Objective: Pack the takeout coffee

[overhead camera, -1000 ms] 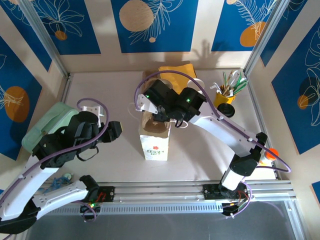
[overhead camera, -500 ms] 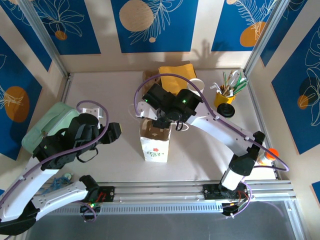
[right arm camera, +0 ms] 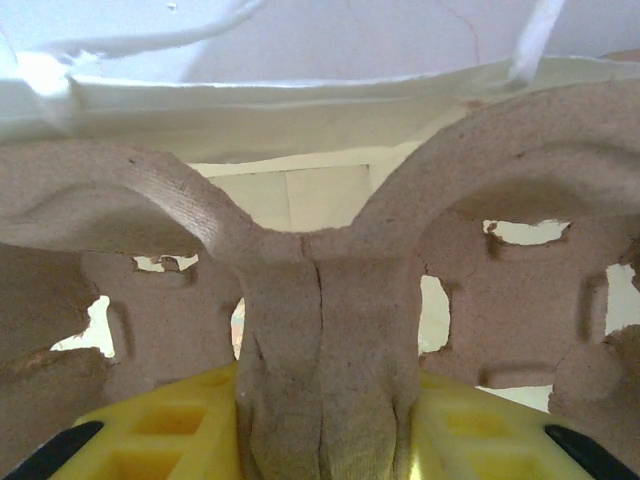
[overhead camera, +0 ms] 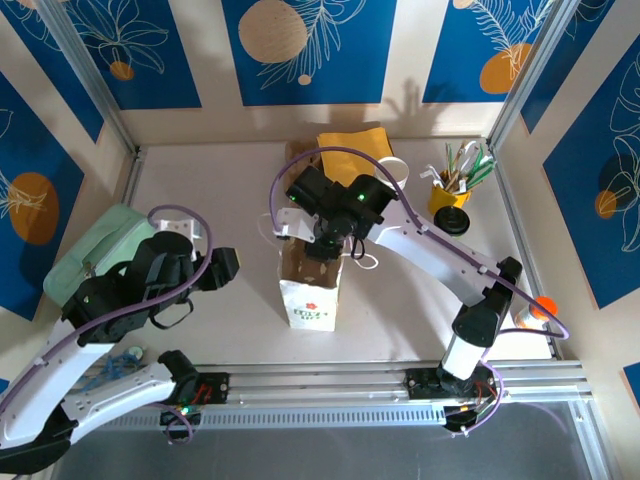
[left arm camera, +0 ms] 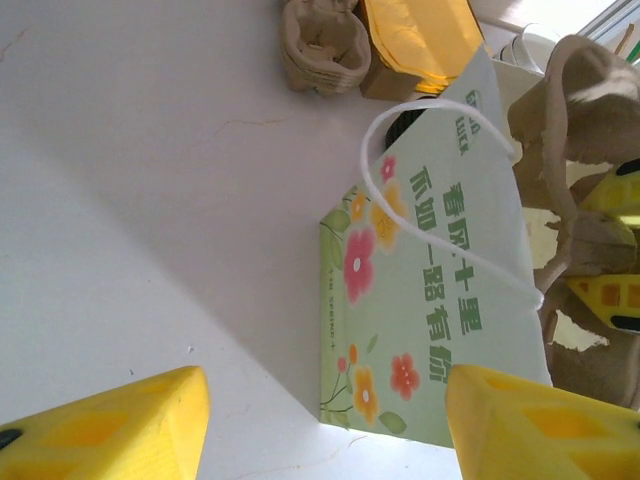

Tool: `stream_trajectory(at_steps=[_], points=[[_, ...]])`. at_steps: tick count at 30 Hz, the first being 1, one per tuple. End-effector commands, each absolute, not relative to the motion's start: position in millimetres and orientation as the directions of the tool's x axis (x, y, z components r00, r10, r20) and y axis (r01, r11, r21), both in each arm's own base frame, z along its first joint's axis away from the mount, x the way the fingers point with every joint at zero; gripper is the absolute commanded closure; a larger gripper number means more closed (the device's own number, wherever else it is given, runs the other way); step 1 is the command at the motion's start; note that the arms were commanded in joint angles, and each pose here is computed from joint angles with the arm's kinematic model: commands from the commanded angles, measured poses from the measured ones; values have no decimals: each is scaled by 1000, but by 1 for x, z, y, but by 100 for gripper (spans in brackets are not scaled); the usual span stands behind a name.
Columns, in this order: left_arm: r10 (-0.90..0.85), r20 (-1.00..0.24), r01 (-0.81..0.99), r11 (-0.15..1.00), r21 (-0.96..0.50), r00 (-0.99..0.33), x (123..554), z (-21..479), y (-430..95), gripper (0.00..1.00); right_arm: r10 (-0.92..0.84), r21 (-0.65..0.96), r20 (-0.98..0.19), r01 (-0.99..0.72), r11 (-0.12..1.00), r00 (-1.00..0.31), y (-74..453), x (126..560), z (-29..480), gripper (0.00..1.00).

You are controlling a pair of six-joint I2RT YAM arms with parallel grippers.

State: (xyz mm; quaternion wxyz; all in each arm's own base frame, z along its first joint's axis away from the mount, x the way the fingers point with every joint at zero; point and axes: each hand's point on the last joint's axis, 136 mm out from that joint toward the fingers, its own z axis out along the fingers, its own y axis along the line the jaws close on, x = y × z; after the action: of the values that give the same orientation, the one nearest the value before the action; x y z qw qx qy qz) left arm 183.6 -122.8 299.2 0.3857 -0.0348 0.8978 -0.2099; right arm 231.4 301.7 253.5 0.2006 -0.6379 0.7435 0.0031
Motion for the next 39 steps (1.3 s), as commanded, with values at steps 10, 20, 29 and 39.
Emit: stream_trajectory(at_steps=[10, 20, 29, 39], points=[[-232, -669, 61, 921, -385, -706, 183, 288, -115, 35, -956, -100, -253, -979, 179, -149, 298, 218, 222, 63], [-167, -688, 203, 883, -423, -706, 185, 291, -143, 30, -951, -27, -255, -982, 187, -175, 302, 214, 213, 63], [-42, -744, 500, 715, -488, -667, 181, 309, -205, 29, -946, -33, -264, -979, 201, -186, 301, 217, 211, 64], [12, -717, 533, 678, -506, -697, 191, 287, -234, 43, -927, -44, -324, -976, 214, -189, 294, 219, 216, 63]])
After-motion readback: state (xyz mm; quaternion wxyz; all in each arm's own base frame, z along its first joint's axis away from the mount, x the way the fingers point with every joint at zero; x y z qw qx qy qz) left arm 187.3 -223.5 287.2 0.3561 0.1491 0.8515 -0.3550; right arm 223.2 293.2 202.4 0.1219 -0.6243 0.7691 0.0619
